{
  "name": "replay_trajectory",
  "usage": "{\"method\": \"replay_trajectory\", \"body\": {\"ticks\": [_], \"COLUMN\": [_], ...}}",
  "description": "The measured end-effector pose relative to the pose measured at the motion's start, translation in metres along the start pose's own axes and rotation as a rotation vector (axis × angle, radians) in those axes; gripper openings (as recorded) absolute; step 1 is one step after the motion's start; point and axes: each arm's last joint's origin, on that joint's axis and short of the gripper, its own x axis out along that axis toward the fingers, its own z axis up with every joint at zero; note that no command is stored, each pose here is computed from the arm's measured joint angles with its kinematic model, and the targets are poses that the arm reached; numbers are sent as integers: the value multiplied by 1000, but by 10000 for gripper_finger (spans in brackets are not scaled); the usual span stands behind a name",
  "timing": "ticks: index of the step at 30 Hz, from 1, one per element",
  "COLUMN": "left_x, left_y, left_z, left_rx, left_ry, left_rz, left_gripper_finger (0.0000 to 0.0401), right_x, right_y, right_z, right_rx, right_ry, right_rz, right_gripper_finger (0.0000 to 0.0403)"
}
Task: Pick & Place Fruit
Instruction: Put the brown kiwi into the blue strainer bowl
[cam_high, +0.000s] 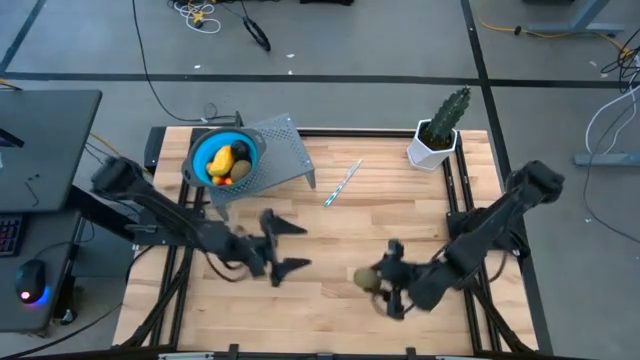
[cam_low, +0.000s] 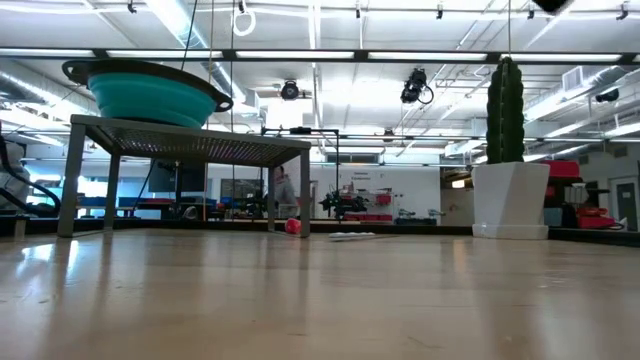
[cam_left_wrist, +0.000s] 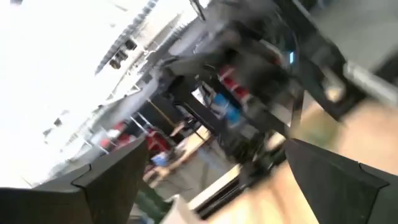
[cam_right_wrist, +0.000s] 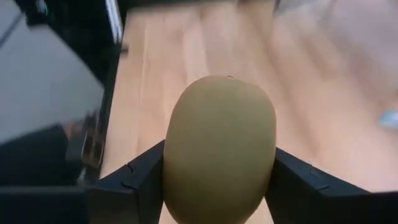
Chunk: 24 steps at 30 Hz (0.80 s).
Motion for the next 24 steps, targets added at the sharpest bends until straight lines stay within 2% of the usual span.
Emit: {"method": "replay_trajectory", "body": {"ticks": [5, 10, 14, 19, 24], "left_x": [42, 82, 105, 116, 117], "left_y": [-30, -54, -73, -80, -77], "left_z": [7, 11, 3, 0, 1], "left_rx": [211, 370, 469, 516, 490], "left_ry": [19, 65, 117, 150, 144], "left_rz": [-18, 4, -7, 8, 26], "left_gripper_finger": [389, 389, 389, 389, 389], "right_x": [-25, -19, -14, -12, -10], "right_y": [-27, -40, -43, -46, -46], "right_z": [30, 45, 51, 53, 53], "right_rx": [-29, -26, -40, -63, -62], "right_ry": [-120, -132, -154, -142, -138], "right_rz": [-12, 49, 72, 105, 109], "right_gripper_finger": [224, 224, 224, 224, 224]}}
